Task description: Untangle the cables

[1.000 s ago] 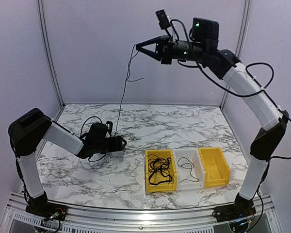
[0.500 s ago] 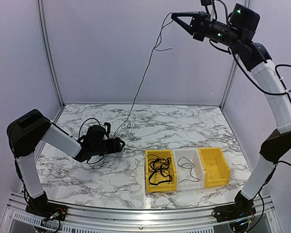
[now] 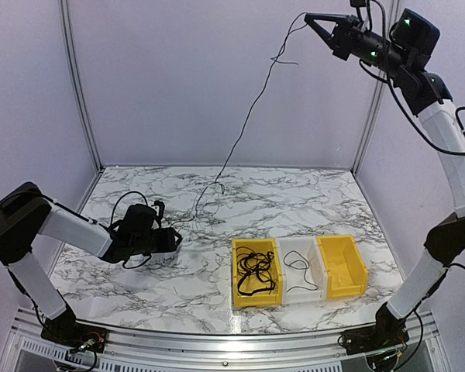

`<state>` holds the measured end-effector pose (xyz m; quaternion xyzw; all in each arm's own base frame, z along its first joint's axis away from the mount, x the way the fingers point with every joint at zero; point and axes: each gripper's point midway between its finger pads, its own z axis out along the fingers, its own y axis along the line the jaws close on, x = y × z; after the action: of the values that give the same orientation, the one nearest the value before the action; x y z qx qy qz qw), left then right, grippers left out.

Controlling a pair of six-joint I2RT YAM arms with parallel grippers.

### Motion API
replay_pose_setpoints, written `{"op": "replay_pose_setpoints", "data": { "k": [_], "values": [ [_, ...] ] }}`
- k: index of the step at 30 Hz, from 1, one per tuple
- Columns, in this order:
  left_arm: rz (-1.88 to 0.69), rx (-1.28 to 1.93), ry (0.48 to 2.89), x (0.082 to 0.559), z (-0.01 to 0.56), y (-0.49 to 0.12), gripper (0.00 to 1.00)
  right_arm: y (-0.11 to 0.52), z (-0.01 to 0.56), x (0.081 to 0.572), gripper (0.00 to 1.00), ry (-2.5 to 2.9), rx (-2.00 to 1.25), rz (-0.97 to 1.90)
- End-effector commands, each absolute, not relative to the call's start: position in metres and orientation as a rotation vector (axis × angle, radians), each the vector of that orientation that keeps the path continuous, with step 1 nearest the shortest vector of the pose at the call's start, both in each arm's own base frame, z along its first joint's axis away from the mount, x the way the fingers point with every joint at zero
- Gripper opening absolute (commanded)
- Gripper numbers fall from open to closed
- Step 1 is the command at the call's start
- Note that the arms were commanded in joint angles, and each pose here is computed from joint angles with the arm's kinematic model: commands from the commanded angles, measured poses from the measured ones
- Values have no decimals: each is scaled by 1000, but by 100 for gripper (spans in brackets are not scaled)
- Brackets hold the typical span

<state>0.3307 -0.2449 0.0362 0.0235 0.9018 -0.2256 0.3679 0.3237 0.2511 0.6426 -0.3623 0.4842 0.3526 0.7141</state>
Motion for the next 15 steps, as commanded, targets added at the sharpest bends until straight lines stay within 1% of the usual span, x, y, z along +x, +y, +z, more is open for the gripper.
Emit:
{"op": "replay_pose_setpoints", "data": {
  "k": [1, 4, 7, 9, 12, 15],
  "values": [
    [-376, 68, 2330, 318, 43, -207, 48, 244, 646, 331, 0, 1051, -767, 724],
    [-273, 52, 2371, 303, 32, -182, 49, 231, 658, 343, 0, 1041, -721, 656],
    [-177, -8, 2412, 289, 25, -158, 50, 233, 639, 353, 0, 1106, -720, 676],
    [-124, -72, 2401, 285, 31, -144, 50, 236, 595, 372, 0, 1233, -707, 707],
    [-132, -148, 2334, 281, 48, -131, 47, 232, 515, 396, 0, 1423, -688, 727],
    [-134, -202, 2274, 281, 66, -122, 45, 227, 429, 418, 0, 1612, -717, 633]
  ]
}}
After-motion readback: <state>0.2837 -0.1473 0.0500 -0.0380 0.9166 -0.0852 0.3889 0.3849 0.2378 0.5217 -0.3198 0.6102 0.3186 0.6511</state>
